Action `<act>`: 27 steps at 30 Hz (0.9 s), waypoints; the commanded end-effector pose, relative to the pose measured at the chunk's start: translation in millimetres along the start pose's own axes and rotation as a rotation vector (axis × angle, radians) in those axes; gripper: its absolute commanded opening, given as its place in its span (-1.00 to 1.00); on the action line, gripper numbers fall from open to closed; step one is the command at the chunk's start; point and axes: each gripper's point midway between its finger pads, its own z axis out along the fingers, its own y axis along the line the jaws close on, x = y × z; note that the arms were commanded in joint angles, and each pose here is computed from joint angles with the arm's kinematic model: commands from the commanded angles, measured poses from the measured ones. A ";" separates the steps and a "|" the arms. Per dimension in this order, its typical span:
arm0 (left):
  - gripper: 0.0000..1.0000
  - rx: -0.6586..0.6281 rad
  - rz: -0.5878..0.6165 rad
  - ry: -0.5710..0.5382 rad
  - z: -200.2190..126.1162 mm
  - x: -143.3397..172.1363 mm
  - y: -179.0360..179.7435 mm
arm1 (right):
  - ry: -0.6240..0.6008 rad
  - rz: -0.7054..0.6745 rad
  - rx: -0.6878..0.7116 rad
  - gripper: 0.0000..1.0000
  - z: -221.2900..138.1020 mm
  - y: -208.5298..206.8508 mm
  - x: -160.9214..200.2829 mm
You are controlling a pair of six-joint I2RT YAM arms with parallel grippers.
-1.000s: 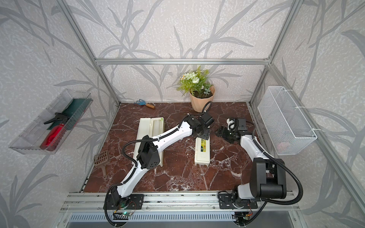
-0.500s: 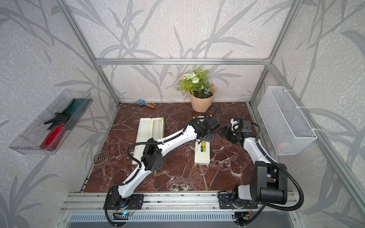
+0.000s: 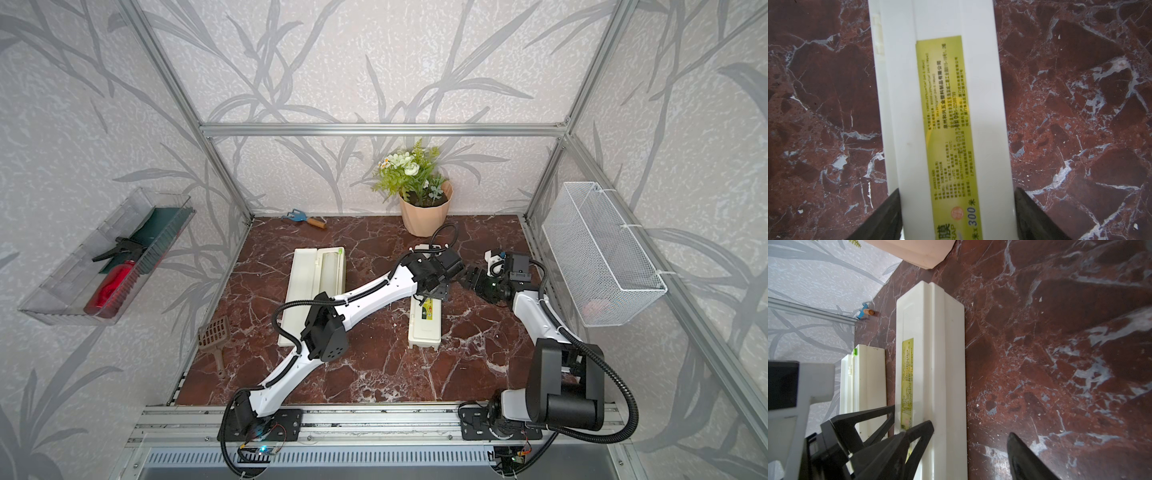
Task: Put plastic wrap rolls into dispensers
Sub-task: Open the lid of the plastic wrap cutting box.
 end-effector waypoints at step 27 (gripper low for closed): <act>0.07 0.496 -0.084 0.169 -34.8 -14.0 9.7 | 0.164 -0.086 -0.112 -0.90 51.6 49.0 0.7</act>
